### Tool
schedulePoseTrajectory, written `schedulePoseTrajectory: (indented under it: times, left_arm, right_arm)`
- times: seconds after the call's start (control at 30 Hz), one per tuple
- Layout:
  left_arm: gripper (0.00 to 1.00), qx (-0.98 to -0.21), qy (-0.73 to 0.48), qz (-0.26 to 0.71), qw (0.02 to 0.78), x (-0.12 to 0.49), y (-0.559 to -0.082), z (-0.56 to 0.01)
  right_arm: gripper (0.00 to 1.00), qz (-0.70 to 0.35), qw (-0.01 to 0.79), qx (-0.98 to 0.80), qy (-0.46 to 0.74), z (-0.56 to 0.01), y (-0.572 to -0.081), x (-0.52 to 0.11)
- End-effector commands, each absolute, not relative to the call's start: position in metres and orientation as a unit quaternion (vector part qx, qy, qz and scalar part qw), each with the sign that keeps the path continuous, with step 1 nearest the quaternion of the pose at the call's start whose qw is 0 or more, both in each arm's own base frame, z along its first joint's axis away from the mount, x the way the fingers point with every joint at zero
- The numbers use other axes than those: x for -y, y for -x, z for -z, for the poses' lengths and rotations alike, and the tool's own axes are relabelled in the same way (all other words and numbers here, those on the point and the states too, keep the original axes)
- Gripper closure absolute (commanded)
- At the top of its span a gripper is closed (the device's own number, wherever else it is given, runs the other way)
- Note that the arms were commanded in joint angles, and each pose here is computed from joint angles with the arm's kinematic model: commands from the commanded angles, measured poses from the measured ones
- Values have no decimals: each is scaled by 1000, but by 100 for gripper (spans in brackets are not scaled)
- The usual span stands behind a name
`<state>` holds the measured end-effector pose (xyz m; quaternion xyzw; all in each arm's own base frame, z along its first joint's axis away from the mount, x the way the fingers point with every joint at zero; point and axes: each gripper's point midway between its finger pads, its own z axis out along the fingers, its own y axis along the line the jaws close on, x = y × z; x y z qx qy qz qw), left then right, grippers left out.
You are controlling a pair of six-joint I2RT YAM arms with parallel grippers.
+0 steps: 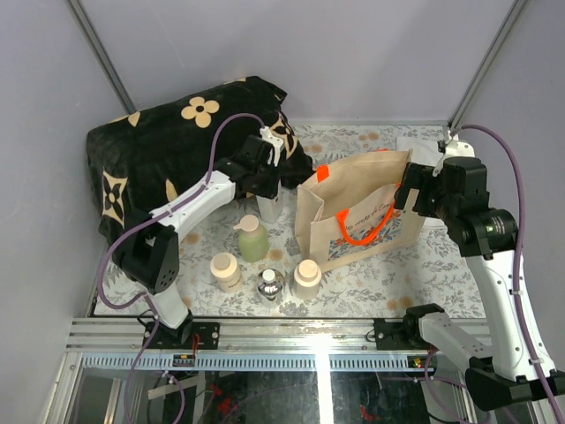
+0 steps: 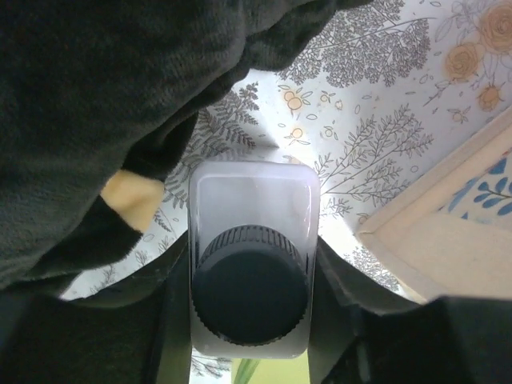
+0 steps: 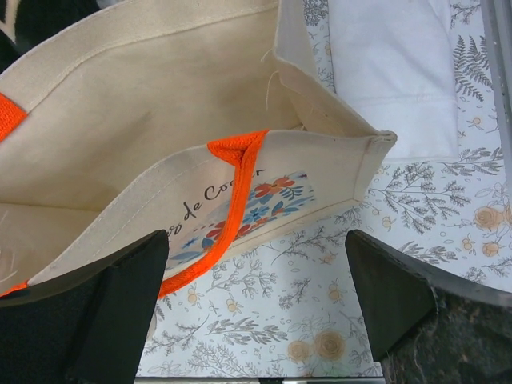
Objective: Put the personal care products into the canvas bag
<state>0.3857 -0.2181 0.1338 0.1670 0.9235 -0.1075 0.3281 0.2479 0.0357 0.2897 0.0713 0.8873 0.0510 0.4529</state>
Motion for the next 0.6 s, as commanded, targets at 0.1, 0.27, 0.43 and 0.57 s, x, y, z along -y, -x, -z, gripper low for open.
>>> schedulePoseTrajectory:
  times: [0.1,0.27,0.43,0.57]
  left_arm:
    - [100,-918,-177,139,327,234,-391,-142]
    - [100,-912,-166,139,348,229,-388,-175]
    - [100,-899,-135,112,402,208,-383,-255]
    - [100,-880,-121,117,444,199,-377,-315]
  right_arm:
    - [4,-39,516,-853,-70,-315,-272,-31]
    - [4,-18,529,-846,-71,-340,-271,-22]
    - [1,41,539,-839,-68,-359,-282,-5]
    - [0,57,518,-852,-45,-339,-307,-7]
